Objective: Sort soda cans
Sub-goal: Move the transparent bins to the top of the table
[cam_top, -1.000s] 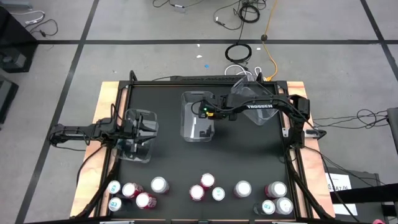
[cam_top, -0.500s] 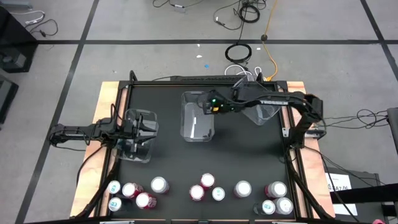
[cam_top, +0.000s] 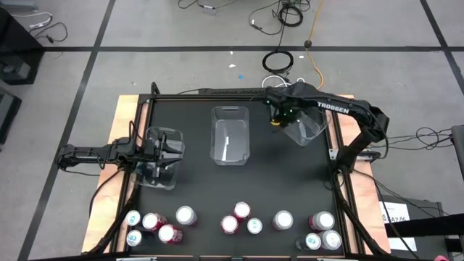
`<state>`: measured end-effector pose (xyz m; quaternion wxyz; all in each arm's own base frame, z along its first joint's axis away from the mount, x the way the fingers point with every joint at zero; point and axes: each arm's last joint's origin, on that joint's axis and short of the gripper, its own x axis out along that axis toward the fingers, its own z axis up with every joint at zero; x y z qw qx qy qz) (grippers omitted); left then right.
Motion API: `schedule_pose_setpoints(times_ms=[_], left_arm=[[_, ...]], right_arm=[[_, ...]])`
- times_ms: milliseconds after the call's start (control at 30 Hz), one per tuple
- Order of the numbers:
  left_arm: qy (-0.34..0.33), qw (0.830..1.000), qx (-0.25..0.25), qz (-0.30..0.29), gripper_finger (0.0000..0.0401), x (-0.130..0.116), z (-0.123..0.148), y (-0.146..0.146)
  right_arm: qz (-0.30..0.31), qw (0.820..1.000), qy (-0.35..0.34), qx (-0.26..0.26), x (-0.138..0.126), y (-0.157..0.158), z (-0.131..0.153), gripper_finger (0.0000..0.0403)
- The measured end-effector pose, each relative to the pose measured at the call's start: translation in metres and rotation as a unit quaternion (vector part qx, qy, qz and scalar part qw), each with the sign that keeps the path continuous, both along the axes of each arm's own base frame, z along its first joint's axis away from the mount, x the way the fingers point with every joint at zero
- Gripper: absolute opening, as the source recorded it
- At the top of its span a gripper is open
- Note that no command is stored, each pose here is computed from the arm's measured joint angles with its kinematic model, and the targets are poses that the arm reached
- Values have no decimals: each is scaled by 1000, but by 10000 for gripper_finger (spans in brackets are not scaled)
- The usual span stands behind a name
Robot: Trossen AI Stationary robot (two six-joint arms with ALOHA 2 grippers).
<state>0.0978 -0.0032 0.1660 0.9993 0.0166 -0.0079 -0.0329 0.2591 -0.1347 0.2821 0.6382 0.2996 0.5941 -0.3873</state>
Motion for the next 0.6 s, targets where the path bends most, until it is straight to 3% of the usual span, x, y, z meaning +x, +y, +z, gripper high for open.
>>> schedule_pose_setpoints(times_ms=[267, 600], left_arm=[[0, 1000, 0, 0, 121, 0, 0, 0], [0, 1000, 0, 0, 121, 0, 0, 0]], right_arm=[[65, 998, 21, 4, -30, -27, -11, 112], [77, 996, 2, -37, -99, -58, -15, 112]])
